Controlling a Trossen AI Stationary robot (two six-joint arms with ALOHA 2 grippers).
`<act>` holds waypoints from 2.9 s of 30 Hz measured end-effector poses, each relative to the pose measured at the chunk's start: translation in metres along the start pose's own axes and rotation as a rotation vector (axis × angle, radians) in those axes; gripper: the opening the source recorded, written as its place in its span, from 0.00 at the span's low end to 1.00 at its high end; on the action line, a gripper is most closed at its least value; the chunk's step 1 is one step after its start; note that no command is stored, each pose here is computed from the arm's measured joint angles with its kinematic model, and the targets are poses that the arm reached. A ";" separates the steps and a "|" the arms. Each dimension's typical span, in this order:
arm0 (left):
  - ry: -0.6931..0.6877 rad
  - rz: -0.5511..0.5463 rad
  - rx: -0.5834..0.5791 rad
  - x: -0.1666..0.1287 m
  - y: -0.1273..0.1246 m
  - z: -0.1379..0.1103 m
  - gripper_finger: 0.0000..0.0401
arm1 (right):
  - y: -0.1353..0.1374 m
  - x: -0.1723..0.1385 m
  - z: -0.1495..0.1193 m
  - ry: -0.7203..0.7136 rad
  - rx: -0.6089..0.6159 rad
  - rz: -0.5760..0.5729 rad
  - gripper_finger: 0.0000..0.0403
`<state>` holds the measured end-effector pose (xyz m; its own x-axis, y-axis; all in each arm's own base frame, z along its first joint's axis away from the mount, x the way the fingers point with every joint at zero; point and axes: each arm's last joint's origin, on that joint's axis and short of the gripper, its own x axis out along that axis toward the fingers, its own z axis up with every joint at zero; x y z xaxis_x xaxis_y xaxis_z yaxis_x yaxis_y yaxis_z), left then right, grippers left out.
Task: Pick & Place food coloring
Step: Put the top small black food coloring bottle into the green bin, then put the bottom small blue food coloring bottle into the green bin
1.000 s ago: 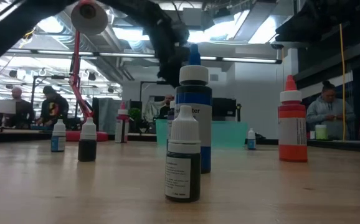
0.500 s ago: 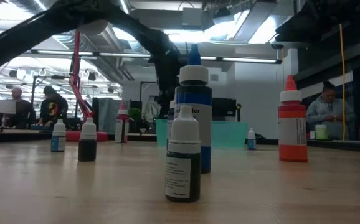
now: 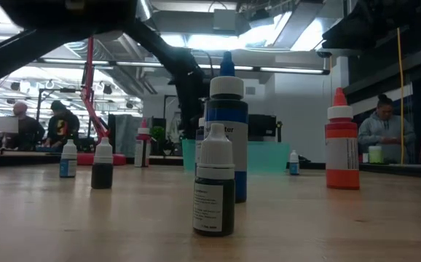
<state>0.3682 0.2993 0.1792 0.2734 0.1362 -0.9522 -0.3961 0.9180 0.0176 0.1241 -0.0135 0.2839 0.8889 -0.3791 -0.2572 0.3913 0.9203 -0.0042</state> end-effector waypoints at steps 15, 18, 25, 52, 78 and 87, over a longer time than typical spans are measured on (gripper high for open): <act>-0.038 0.059 0.007 0.008 0.000 0.001 0.16 | 0.000 0.000 0.000 0.000 -0.025 -0.001 0.44; -0.034 0.064 0.004 0.008 0.002 0.001 0.16 | 0.000 0.000 0.000 0.000 -0.025 0.000 0.44; -0.025 0.087 0.004 0.008 0.002 0.000 0.18 | 0.000 0.000 0.000 0.000 -0.024 0.000 0.44; -0.125 0.183 0.117 -0.083 -0.023 0.004 0.35 | 0.000 0.000 0.000 0.000 -0.025 -0.001 0.44; 0.094 -0.106 0.050 -0.228 -0.209 -0.135 0.34 | 0.002 0.005 -0.002 0.024 -0.090 -0.003 0.44; 0.092 -0.158 -0.103 -0.173 -0.239 -0.200 0.44 | 0.002 0.005 -0.001 0.024 -0.084 -0.002 0.44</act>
<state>0.2400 -0.0183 0.2786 0.2594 -0.0452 -0.9647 -0.4438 0.8816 -0.1606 0.1288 -0.0137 0.2812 0.8819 -0.3793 -0.2799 0.3706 0.9248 -0.0856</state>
